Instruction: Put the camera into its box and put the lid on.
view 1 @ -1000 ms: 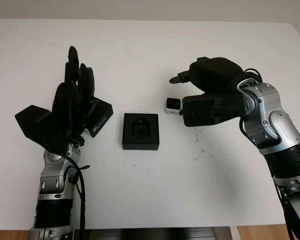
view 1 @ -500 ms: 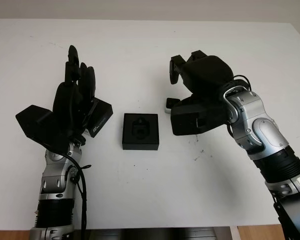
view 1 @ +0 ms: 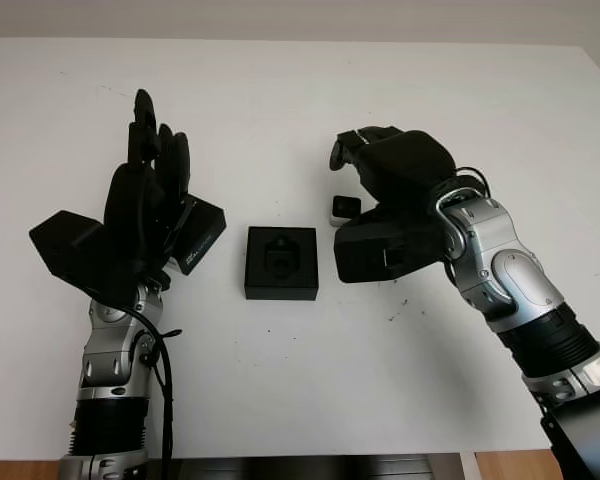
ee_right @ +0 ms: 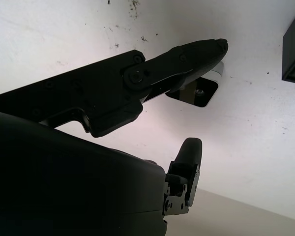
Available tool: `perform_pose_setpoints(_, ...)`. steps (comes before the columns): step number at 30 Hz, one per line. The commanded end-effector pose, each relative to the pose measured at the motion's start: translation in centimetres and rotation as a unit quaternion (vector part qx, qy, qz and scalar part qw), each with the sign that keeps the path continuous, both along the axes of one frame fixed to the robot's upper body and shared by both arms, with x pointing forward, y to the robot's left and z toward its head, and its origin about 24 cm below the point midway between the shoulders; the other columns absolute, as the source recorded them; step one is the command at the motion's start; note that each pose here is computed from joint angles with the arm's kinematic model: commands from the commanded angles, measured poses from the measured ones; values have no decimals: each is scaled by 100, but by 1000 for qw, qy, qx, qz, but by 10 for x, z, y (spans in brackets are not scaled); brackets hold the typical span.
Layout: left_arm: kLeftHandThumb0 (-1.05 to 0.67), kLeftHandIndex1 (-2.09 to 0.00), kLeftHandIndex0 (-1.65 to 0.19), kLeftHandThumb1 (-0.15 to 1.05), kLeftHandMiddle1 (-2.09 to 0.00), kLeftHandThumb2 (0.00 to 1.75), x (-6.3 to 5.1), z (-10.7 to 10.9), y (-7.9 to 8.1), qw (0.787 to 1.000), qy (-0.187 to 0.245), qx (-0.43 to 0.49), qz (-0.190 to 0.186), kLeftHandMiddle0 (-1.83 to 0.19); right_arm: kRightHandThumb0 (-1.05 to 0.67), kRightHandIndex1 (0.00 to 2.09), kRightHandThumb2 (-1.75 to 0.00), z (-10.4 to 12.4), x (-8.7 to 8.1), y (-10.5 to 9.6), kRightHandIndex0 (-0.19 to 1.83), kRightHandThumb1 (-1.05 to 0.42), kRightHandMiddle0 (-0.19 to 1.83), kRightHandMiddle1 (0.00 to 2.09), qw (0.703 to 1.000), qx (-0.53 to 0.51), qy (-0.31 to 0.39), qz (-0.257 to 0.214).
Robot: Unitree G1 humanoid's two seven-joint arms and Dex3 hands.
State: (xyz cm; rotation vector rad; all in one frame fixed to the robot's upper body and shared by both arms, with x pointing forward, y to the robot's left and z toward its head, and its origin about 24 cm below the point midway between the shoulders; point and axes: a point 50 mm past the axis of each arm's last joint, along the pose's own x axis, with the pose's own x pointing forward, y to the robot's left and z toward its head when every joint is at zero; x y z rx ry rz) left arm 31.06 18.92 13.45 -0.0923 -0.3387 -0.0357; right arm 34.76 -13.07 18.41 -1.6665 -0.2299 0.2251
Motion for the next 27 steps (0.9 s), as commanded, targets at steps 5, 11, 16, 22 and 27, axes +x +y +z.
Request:
perform_pose_setpoints(5,-76,0,19,105,0,47,1,5,1,1000,-12,-2,0,19,-81,8,-5,-3,1,-1,17,-96,-5,118,1000,0,4,1)
perform_pose_setpoints(11,-76,0,19,105,0,48,0,4,1,1000,-12,6,3,19,-75,8,-5,-5,3,-3,19,-96,1,133,1000,-9,-3,-1)
perform_pose_setpoints(16,-76,0,19,105,0,47,-1,4,2,1000,-9,3,2,19,-72,7,-5,-7,6,-5,20,-96,3,141,1000,-11,-1,-4)
perform_pose_setpoints(22,-76,0,19,105,0,45,-1,4,2,1000,-13,0,9,19,-70,8,-5,-11,9,-7,22,-96,5,142,1000,-12,0,-7)
perform_pose_setpoints(27,-75,0,19,105,0,44,-1,4,2,1000,-14,-4,13,19,-67,8,-5,-15,13,-9,23,-95,12,145,1000,-7,7,-10)
